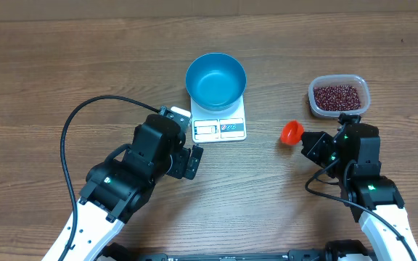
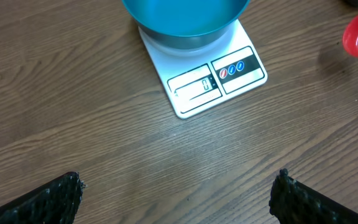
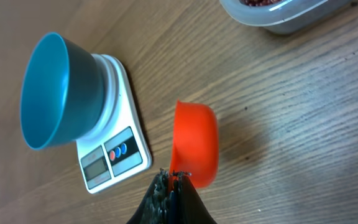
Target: Scoop item into bowl and weigh 150g on scale
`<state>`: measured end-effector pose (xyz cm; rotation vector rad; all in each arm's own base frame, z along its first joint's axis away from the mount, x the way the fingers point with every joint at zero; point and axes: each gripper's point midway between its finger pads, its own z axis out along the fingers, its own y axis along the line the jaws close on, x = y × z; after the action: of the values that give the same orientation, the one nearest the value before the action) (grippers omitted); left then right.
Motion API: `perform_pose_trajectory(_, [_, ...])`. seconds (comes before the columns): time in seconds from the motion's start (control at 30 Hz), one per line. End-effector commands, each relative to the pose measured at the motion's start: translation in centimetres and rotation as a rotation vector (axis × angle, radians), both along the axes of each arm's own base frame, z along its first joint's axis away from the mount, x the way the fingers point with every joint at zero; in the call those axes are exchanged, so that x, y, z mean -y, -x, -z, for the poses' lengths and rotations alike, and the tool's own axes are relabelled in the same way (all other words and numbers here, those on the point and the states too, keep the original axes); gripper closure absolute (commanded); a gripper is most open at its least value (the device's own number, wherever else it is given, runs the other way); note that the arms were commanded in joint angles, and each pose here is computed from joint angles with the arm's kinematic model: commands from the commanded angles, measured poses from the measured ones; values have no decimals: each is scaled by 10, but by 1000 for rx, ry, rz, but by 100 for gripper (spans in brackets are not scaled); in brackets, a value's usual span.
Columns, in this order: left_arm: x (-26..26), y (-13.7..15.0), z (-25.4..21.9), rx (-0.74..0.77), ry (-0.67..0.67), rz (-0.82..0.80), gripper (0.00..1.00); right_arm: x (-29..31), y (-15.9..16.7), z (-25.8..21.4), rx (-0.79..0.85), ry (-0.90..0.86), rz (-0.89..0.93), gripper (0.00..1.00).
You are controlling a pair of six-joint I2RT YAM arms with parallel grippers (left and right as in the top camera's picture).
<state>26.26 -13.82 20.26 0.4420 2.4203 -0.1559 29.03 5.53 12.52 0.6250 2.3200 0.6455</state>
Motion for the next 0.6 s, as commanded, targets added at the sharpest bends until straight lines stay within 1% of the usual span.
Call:
perform_pose_trajectory(0.0, [0, -1, 4, -8, -12, -11, 1, -1, -5, -12, 39, 24, -26, 96])
perform_pose_trajectory(0.57, [0, -2, 7, -17, -17, -12, 1, 1, -7, -15, 46, 34, -21, 96])
